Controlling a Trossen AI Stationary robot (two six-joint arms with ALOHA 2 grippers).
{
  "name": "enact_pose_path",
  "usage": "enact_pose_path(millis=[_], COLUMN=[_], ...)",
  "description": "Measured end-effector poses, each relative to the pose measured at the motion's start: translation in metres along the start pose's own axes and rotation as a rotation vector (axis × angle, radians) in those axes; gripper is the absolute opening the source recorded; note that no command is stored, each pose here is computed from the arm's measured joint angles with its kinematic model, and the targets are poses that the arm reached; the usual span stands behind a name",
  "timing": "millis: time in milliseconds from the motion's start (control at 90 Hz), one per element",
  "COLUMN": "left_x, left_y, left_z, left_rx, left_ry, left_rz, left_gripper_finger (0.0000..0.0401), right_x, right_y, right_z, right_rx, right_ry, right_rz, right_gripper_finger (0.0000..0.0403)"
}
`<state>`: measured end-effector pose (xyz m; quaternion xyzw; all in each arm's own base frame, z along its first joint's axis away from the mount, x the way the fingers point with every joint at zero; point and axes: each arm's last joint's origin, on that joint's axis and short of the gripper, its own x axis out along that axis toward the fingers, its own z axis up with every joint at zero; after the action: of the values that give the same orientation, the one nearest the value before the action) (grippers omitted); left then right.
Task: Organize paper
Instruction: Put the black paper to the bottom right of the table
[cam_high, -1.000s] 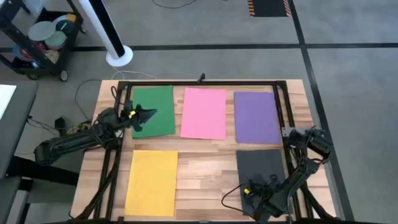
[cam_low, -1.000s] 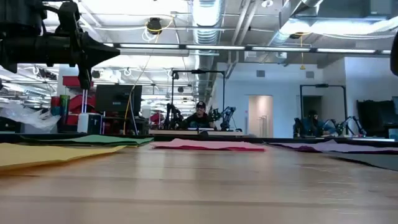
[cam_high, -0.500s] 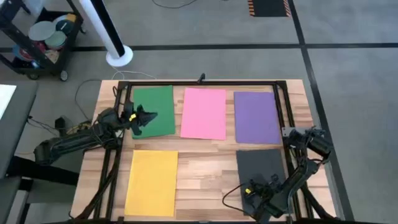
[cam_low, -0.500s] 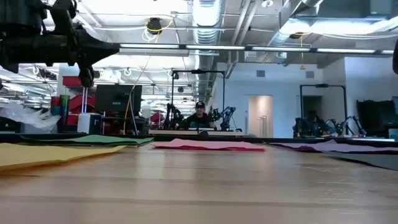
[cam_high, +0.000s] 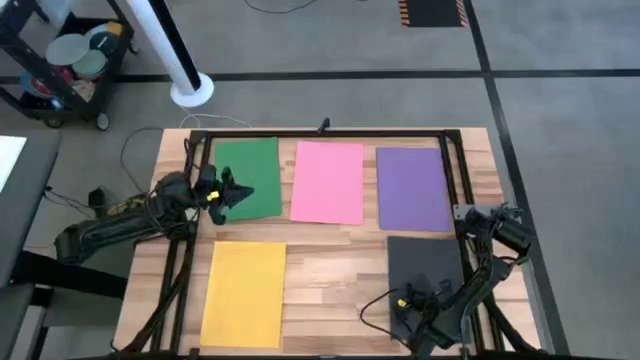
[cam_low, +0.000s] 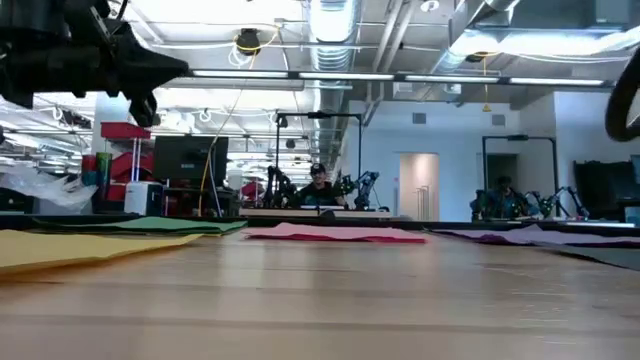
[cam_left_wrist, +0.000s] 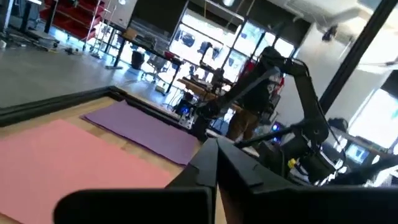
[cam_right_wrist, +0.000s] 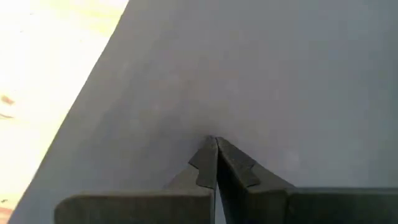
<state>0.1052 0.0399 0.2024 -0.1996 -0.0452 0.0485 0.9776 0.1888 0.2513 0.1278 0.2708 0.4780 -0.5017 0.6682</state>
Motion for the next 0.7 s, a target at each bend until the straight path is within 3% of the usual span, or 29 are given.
enact_pose_path(millis=[467,700], left_x=[0.000,0.000], left_y=[0.000,0.000], left_z=[0.003,0.003], left_rx=[-0.016,-0.015], left_ry=[0.035,0.035], left_rz=[0.066,0.066], left_gripper_finger=[0.0000,0.0000], right_x=[0.002,-0.002], right_y=[0.016,0.015], right_z=[0.015,0.006], right_rx=[0.054,-0.009], right_ry=[0.003,0.024], right_rz=[0.039,0.089], right_gripper_finger=[0.0000,0.0000])
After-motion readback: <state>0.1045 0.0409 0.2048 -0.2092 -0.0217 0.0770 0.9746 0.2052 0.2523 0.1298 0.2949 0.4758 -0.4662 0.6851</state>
